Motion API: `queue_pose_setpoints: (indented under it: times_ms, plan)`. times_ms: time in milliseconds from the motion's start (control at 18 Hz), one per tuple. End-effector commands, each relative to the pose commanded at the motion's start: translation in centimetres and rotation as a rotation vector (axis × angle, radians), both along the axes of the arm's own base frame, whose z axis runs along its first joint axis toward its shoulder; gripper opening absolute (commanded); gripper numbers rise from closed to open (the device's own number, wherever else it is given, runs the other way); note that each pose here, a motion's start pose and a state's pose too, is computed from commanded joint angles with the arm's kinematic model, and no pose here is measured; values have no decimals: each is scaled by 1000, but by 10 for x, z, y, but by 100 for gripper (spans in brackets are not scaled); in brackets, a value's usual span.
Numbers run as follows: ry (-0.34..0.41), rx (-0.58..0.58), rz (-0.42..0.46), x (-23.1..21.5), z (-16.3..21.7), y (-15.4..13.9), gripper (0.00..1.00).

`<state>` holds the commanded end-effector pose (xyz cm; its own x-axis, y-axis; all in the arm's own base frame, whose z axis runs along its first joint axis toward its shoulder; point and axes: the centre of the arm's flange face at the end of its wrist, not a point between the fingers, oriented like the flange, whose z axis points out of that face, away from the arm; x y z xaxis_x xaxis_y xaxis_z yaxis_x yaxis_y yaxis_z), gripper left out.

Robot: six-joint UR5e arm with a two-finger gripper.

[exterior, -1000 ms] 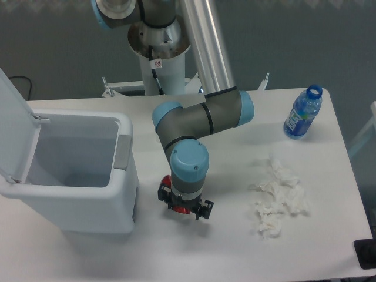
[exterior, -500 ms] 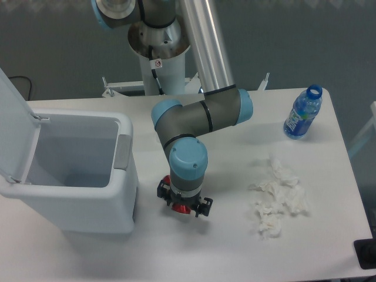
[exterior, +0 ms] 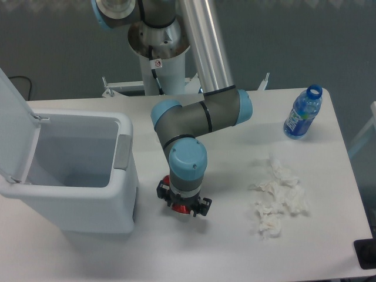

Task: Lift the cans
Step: 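Close the gripper fingers on the crushed red can, then lift the held red can and carry it toward the tissue pile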

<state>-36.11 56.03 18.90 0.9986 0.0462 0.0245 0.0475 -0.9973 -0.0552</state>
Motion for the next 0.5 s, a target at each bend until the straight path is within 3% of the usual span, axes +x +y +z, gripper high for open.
queue_pose_setpoints:
  times_ms: [167,500]
  plan:
    - [1,-1,2,0,1,0,63]
    - [8,5,0,-3,5,1,62]
